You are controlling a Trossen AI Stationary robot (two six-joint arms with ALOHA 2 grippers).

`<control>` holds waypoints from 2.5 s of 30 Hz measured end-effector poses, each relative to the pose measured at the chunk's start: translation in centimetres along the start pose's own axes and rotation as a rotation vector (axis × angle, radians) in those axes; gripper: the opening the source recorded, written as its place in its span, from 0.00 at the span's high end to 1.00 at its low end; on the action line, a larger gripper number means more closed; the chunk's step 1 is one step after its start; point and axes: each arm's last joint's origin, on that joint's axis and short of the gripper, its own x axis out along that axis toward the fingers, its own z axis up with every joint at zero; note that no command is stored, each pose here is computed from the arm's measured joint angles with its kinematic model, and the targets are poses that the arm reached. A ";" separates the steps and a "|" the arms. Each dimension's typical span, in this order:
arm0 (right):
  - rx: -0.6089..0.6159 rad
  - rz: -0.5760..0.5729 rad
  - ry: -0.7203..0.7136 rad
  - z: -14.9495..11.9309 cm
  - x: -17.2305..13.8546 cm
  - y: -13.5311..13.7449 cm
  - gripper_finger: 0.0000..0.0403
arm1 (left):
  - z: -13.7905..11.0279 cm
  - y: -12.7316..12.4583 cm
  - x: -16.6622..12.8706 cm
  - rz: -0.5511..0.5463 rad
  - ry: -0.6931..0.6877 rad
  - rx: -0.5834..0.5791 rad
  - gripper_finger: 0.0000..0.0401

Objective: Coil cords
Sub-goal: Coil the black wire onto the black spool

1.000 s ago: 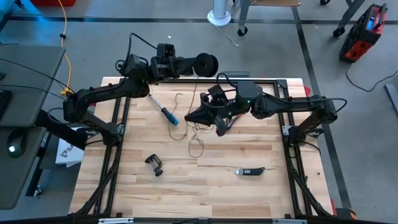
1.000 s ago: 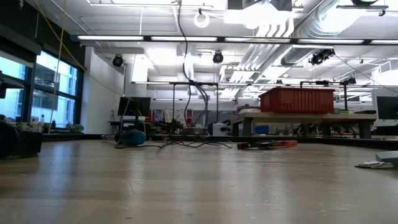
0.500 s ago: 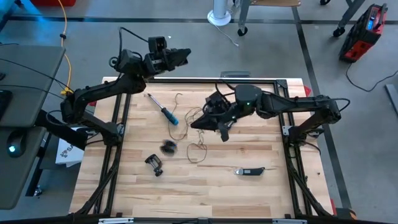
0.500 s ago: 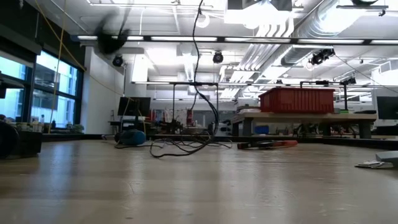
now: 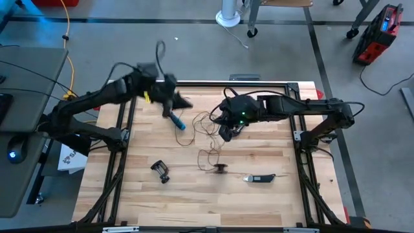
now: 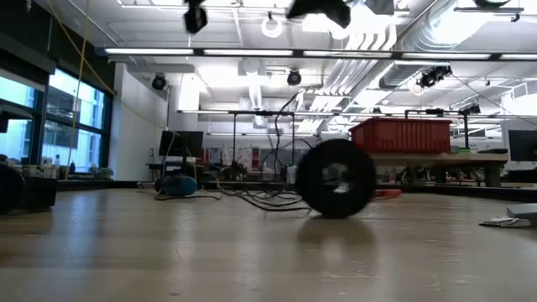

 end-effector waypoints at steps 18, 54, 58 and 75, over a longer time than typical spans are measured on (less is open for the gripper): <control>-0.050 -0.281 0.467 -4.8 3.4 -4.2 0.44 | -17.1 0.1 10.8 -0.139 0.159 -0.119 0.88; -0.069 -0.508 0.214 -7.4 -9.5 -1.7 0.44 | -16.6 -3.7 26.5 0.304 0.373 0.094 0.50; -0.091 -0.515 0.198 -7.5 -9.7 -1.5 0.44 | -17.0 -4.0 26.5 0.298 0.387 0.101 0.50; -0.072 -0.495 0.145 -7.1 -9.4 -1.2 0.44 | -18.2 -4.3 27.2 0.311 0.379 0.156 0.75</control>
